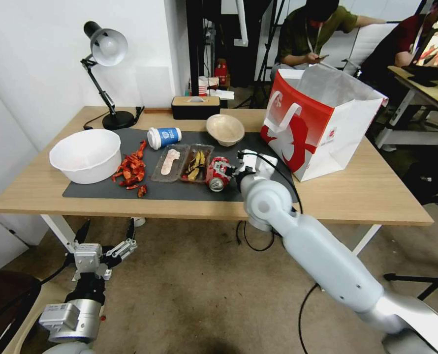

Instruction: Pick up the trash from the table and place it into the takeout bag.

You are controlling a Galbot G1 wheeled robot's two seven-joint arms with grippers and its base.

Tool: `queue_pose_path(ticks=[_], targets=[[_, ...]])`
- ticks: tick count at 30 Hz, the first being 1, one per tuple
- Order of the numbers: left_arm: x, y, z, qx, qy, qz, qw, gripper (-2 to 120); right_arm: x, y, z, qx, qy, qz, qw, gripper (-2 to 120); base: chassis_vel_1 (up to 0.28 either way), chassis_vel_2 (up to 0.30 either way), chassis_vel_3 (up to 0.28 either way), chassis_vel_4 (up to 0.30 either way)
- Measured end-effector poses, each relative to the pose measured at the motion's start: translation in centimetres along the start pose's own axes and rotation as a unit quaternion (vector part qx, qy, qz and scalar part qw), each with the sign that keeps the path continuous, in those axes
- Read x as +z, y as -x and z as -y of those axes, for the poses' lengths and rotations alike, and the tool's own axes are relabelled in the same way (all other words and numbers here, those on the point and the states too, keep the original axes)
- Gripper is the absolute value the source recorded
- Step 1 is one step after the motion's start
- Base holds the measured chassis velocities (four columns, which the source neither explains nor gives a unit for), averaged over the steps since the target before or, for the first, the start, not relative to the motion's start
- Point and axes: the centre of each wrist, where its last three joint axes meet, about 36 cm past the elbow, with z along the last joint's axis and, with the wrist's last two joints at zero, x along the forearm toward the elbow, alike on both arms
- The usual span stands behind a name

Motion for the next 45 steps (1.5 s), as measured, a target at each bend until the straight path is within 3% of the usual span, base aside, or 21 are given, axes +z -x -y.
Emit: queue_pose_path(ticks=[22, 31, 32, 36, 40, 43, 44, 45], targets=[[0.0, 0.4, -0.3, 0.003, -0.004, 0.004, 1.0000, 100, 0.0, 0.6, 0.0, -0.021, 0.020, -0.059, 0.998, 100, 0.000, 0.000, 0.000, 0.000], [-0.2, 0.4, -0.3, 0.003, -0.005, 0.007, 1.0000, 100, 0.0, 0.7, 0.3, -0.022, 0.031, -0.064, 0.997, 78, 0.000, 0.000, 0.000, 0.000], [-0.2, 0.4, -0.3, 0.003, -0.005, 0.008, 1.0000, 100, 0.0, 0.7, 0.4, -0.021, 0.033, -0.065, 0.997, 68, 0.000, 0.000, 0.000, 0.000], [-0.4, 0.3, -0.3, 0.003, -0.004, 0.009, 0.9999, 100, 0.2, 0.6, 0.6, -0.021, 0.035, -0.066, 0.997, 59, 0.000, 0.000, 0.000, 0.000], [-0.6, 0.4, -0.3, 0.003, -0.005, 0.013, 0.9999, 100, 0.5, 0.3, 1.0, -0.022, 0.044, -0.072, 0.996, 41, 0.000, 0.000, 0.000, 0.000], [-0.7, 0.4, -0.2, 0.002, -0.005, 0.013, 0.9999, 100, 0.6, 0.2, 1.2, -0.022, 0.047, -0.073, 0.996, 37, 0.000, 0.000, 0.000, 0.000], [-0.7, 0.3, -0.2, 0.003, -0.006, 0.014, 0.9999, 100, 0.7, 0.1, 1.3, -0.023, 0.051, -0.075, 0.996, 27, 0.000, 0.000, 0.000, 0.000], [-0.7, 0.3, -0.2, 0.003, -0.006, 0.014, 0.9999, 100, 0.7, 0.1, 1.3, -0.023, 0.051, -0.075, 0.996, 27, 0.000, 0.000, 0.000, 0.000]])
